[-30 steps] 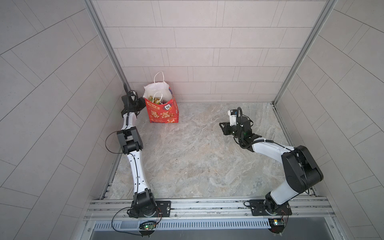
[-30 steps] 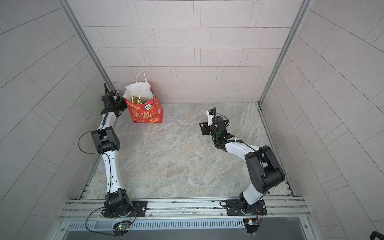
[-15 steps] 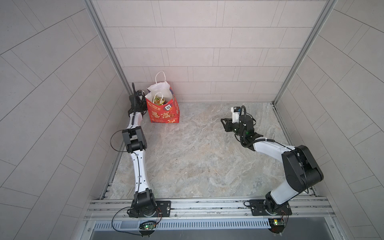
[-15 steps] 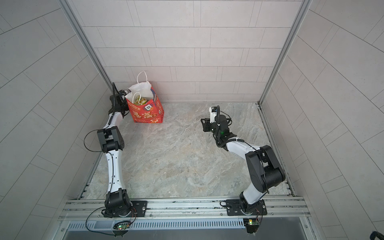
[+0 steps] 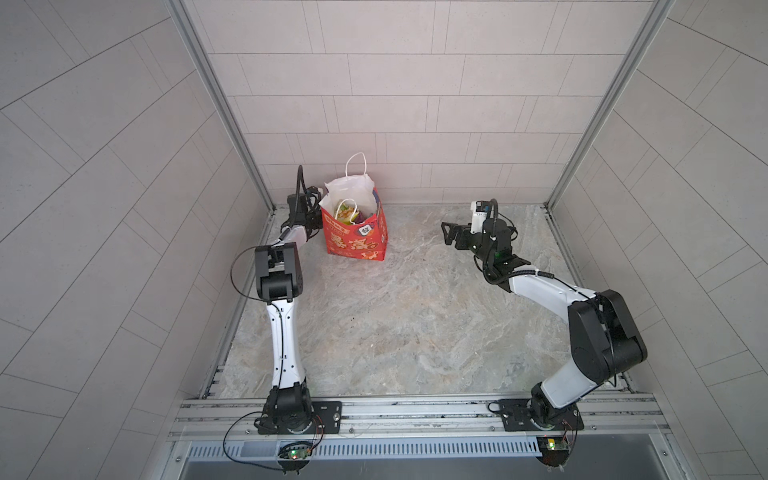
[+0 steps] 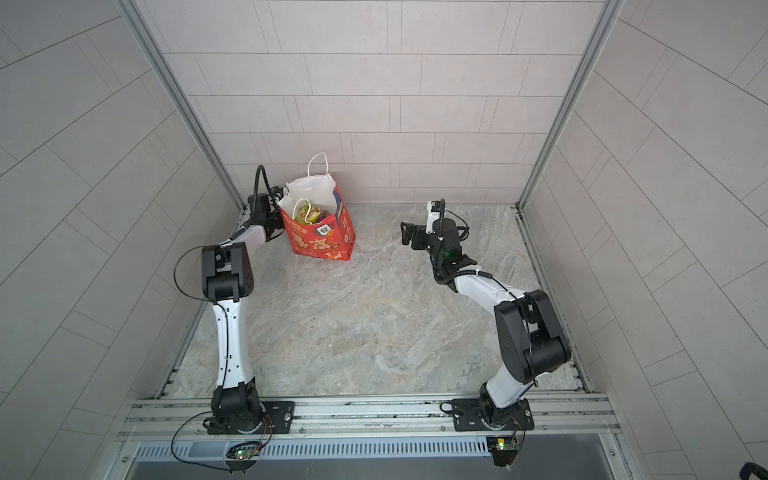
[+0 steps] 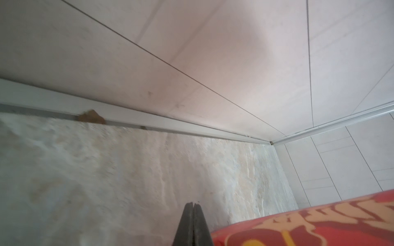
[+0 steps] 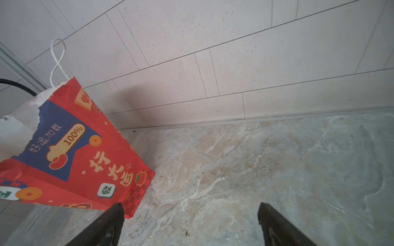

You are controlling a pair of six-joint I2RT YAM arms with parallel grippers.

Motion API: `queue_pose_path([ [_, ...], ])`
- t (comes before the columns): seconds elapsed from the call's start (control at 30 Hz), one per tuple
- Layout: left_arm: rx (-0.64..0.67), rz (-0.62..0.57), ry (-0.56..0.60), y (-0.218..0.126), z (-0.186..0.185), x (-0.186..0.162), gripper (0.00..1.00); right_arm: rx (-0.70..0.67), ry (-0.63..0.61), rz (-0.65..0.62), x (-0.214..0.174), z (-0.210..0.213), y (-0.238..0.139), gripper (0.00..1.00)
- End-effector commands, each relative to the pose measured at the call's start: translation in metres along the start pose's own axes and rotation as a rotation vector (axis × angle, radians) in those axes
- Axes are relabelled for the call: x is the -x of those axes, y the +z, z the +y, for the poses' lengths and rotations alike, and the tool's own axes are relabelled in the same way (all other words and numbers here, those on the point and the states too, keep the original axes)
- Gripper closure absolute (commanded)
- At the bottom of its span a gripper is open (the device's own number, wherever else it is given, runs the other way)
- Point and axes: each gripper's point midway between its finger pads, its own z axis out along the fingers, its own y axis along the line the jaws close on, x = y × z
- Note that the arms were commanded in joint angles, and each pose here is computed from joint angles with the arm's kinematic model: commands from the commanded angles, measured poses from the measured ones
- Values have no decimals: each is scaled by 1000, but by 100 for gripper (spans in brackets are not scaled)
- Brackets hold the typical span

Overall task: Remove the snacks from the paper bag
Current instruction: 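Move the left gripper toward the red paper bag while the right gripper approaches it, then grasp the bag's rim with the left gripper and lift it while the right gripper waits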

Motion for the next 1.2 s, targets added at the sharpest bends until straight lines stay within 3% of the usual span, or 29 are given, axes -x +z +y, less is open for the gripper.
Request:
queue_pose_path([
  [0.0, -61, -56, 114, 0, -53, 3, 100, -197, 213, -142, 14, -51, -26, 1],
  [0.03, -58, -62, 111, 1, -59, -3, 100, -170, 357, -196, 15, -66, -32, 1],
  [0.07, -73, -65, 113, 2, -67, -10, 100, -71, 420, -198, 13, -65, -34, 1],
  [0.13, -88, -65, 96, 4, -80, -26, 100, 112, 442, -241, 30, -62, -37, 1],
  [0.23, -103, -61, 91, 3, -98, -48, 100, 11, 308, -12, 13, -62, -30, 4],
  [0.3, -93, -62, 91, 1, -108, -60, 100, -76, 256, 51, 6, -66, -37, 6],
  [0.37, -51, -54, 90, -3, -112, -70, 100, -118, 249, 30, 2, -74, -44, 8],
  [0.4, -23, -51, 96, -5, -112, -77, 100, -149, 263, 4, 1, -80, -49, 1],
  [0.47, 29, -48, 94, -13, -109, -89, 100, -134, 243, -5, -2, -79, -51, 1],
  [0.6, 84, -72, 84, -33, -113, -111, 100, -161, 257, 80, -18, -81, -54, 1],
  [0.63, 88, -74, 86, -36, -117, -115, 100, -146, 281, 80, -20, -81, -56, 1],
  [0.7, 85, -88, 103, -40, -130, -120, 100, -161, 446, 29, -27, -97, -62, 1],
  [0.77, 65, -91, 109, -42, -144, -122, 100, -15, 461, -64, -14, -87, -61, 4],
  [0.97, -5, -77, 125, -38, -170, -134, 100, -84, 327, 176, -25, -78, -55, 16],
  [1.17, -57, -64, 153, -36, -196, -143, 100, -56, 281, 164, -33, -67, -63, 24],
])
